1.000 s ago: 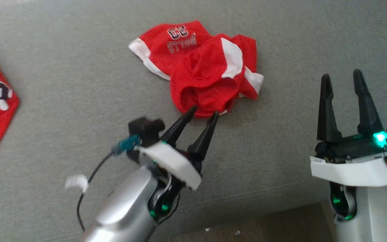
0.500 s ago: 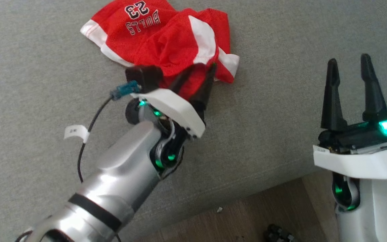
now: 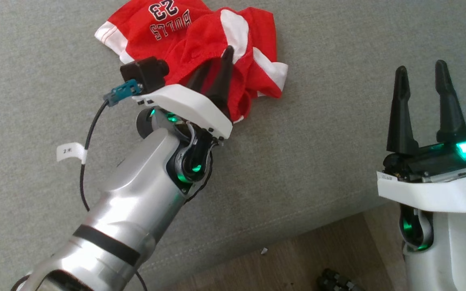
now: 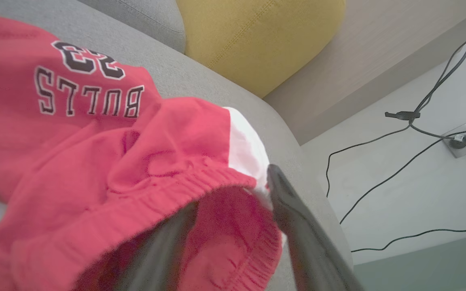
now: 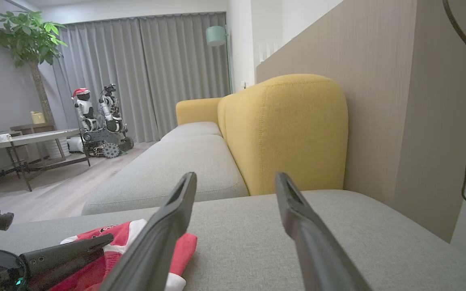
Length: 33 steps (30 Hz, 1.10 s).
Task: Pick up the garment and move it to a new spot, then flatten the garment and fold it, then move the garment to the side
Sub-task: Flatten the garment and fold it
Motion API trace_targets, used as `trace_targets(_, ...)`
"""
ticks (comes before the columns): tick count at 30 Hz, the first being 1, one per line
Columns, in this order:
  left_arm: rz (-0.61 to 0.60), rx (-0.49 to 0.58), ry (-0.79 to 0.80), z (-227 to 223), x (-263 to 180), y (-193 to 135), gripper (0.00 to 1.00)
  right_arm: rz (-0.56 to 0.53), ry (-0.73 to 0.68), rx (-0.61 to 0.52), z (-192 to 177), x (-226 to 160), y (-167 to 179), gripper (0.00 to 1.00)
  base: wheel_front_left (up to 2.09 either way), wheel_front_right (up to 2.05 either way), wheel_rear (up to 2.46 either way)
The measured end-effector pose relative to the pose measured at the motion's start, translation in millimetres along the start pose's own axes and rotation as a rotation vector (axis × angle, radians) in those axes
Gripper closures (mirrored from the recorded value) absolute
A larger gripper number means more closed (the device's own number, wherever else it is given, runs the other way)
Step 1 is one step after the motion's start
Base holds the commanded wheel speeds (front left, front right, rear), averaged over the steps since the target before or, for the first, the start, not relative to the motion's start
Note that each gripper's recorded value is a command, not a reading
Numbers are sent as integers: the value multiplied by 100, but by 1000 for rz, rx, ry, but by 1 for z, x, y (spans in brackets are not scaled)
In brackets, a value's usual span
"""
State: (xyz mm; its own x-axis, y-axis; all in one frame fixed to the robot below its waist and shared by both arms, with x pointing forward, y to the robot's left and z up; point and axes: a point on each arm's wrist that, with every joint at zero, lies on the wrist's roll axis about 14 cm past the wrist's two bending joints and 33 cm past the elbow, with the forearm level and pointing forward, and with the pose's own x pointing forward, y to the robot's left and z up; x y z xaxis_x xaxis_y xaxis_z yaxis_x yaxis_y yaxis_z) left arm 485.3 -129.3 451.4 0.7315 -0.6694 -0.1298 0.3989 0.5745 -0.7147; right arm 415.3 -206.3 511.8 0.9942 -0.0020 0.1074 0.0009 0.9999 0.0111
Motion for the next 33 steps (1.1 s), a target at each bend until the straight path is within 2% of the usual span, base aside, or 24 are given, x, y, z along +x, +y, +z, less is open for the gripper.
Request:
trace_targets(2, -3, -3, -7, 2, -1, -2, 93, 3, 0, 2, 0, 0, 1, 0, 0, 0, 0)
trace_targets(3, -2, -4, -7, 2, -1, -2, 100, 4, 0, 2, 0, 0, 1, 0, 0, 0, 0)
trace_targets(6, 3, -18, 7, -3, -5, -1, 100, 6, -5, 4, 2, 0, 2, 0, 0, 0, 0)
trace_targets(8, -6, -34, 21, -8, -8, -3, 94, 7, -7, 5, 2, 0, 3, 0, 0, 0, 0)
trace_targets(9, -14, -33, 30, -11, -9, -6, 100, 5, -7, 10, 2, 0, 2, 0, 0, 0, 0)
trace_targets(13, -45, -19, 51, -18, -11, -13, 100, 3, 2, 21, -1, 0, 2, 0, 0, 0, 0)
trace_targets(20, -131, 46, 13, 0, -12, -36, 100, 12, -24, 27, 8, 0, 5, 0, 0, 0, 0)
trace_targets(24, -256, 128, -25, 25, -4, -77, 100, 11, -53, 35, 20, -4, 5, 0, 0, 0, 0)
trace_targets(30, -506, 237, -111, 87, -3, -177, 100, -14, -106, 42, 42, -16, -3, 0, 0, 0, 0)
trace_targets(33, -575, 300, -130, 104, -14, -210, 100, -27, -127, 44, 50, -23, -6, 0, 0, 0, 0)
